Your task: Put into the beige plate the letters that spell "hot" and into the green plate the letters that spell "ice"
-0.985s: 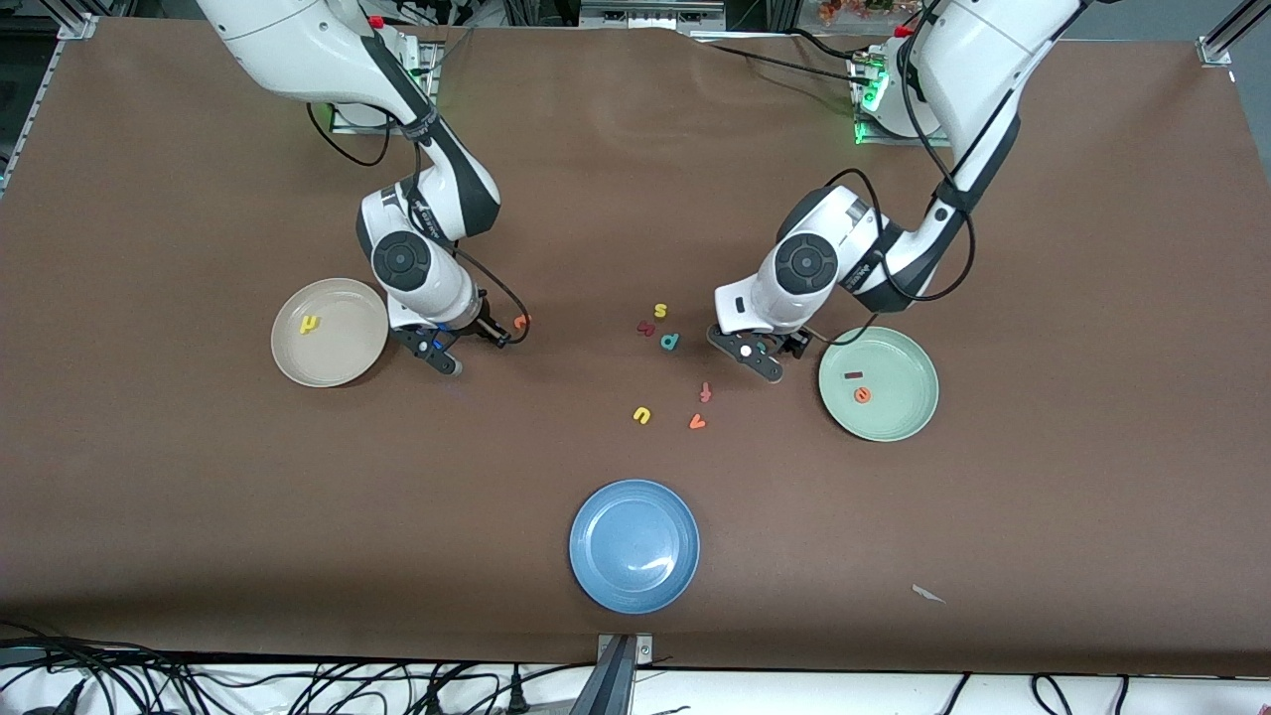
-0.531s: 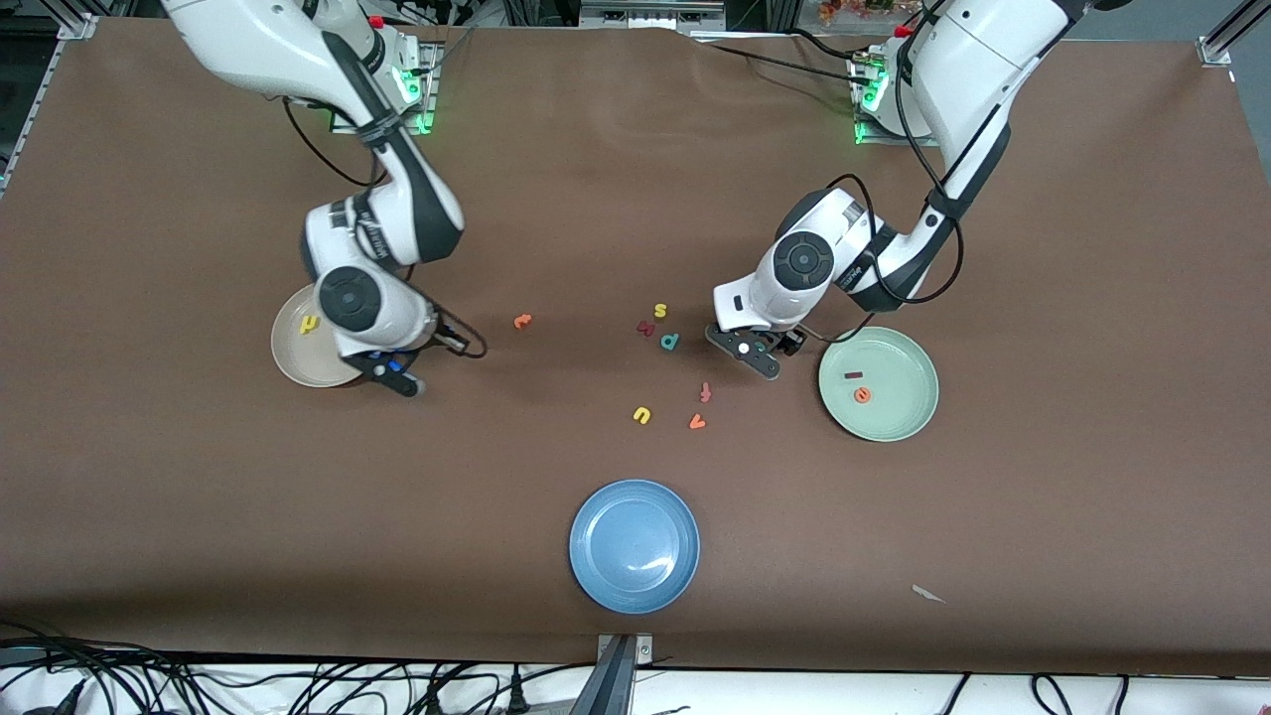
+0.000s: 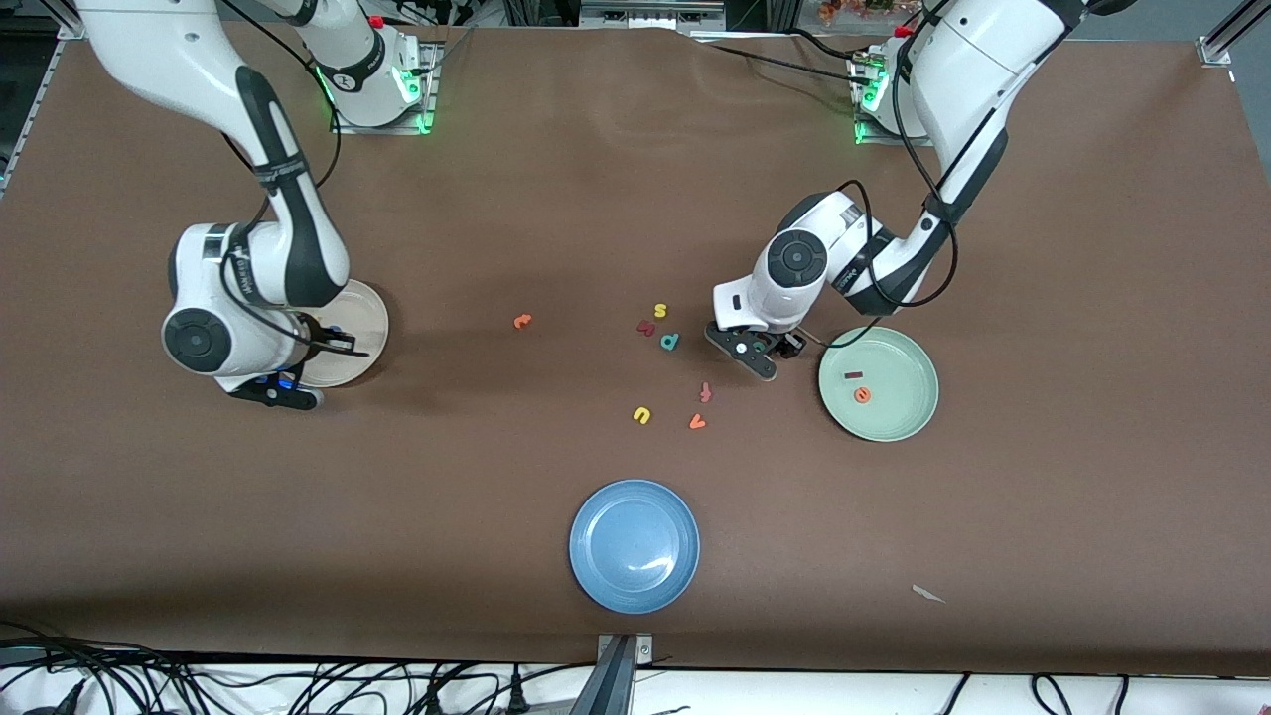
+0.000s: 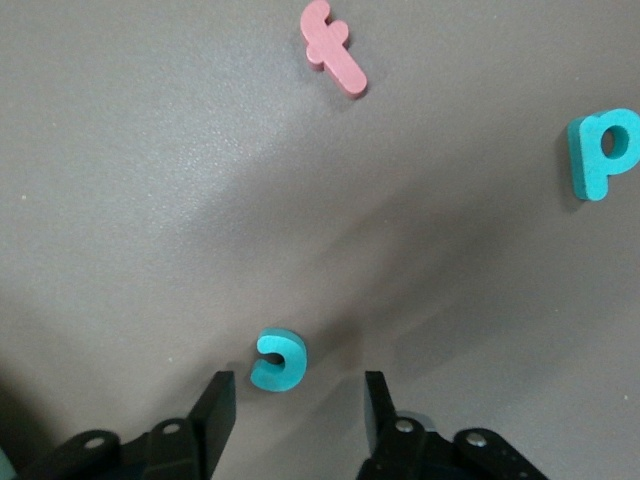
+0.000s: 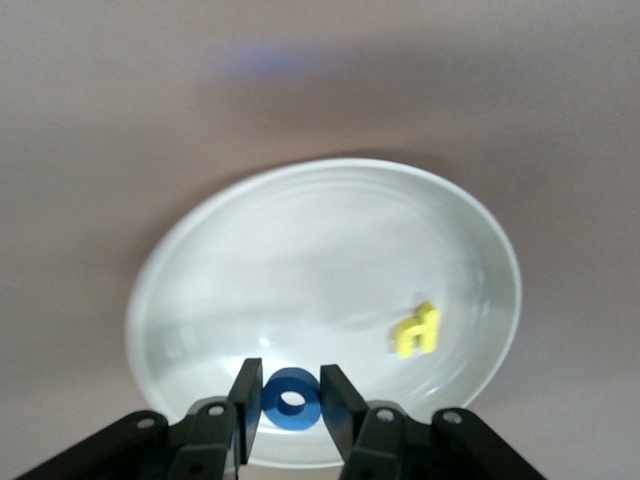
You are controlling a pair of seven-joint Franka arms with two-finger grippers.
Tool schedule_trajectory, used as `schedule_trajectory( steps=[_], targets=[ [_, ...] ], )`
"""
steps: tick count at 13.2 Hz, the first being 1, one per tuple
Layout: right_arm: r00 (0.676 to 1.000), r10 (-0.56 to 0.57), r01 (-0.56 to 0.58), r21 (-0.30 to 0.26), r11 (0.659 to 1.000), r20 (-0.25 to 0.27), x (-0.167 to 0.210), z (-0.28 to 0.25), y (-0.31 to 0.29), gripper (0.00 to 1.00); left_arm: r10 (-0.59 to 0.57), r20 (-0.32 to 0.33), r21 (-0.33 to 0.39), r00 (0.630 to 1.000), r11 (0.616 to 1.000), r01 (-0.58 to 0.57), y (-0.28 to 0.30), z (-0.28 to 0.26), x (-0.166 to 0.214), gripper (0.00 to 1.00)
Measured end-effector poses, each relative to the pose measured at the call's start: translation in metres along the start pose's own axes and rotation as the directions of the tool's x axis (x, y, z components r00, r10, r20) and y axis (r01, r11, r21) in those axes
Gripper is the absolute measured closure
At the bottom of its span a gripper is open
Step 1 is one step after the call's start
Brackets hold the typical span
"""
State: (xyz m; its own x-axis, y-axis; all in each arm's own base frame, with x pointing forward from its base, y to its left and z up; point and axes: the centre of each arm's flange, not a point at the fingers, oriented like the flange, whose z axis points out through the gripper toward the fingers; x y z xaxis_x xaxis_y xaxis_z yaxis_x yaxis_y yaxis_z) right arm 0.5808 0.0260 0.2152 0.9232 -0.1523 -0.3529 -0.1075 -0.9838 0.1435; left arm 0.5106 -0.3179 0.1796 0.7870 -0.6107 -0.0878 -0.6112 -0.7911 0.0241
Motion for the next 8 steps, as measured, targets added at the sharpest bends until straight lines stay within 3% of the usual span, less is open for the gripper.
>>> schedule_trajectory(
  steps=[2, 3, 4, 6, 7, 8],
  targets=[
    [0.998, -0.032, 0.032, 0.001, 0.999, 0.044, 0.001, 0.024, 0.016, 0.69, 0.015, -0.004, 0.016, 1.000, 1.000, -0.015, -0.002, 0.001, 0.000, 0.41],
    [0.998, -0.036, 0.036, 0.000, 0.999, 0.055, 0.000, 0.030, 0.017, 0.63, 0.014, -0.007, 0.014, 1.000, 1.000, -0.014, -0.002, 0.002, 0.001, 0.42],
    [0.998, -0.039, 0.039, 0.000, 0.999, 0.057, 0.000, 0.031, 0.016, 0.52, 0.014, -0.015, 0.012, 1.000, 1.000, -0.014, -0.002, 0.002, 0.001, 0.42],
    [0.998, -0.036, 0.035, 0.020, 0.999, 0.047, -0.001, 0.024, 0.012, 0.30, 0.014, -0.022, 0.009, 1.000, 1.000, -0.013, -0.002, 0.004, 0.002, 0.53],
    [0.999, -0.025, 0.023, 0.047, 0.999, 0.039, -0.001, 0.017, 0.007, 0.21, 0.015, -0.025, 0.009, 1.000, 1.000, -0.015, -0.003, 0.005, 0.003, 0.53],
    [0.999, -0.003, 0.000, 0.084, 0.996, 0.034, -0.001, 0.008, 0.000, 0.09, 0.026, -0.028, 0.018, 0.999, 1.000, -0.025, -0.003, 0.005, 0.004, 0.62]
  ],
)
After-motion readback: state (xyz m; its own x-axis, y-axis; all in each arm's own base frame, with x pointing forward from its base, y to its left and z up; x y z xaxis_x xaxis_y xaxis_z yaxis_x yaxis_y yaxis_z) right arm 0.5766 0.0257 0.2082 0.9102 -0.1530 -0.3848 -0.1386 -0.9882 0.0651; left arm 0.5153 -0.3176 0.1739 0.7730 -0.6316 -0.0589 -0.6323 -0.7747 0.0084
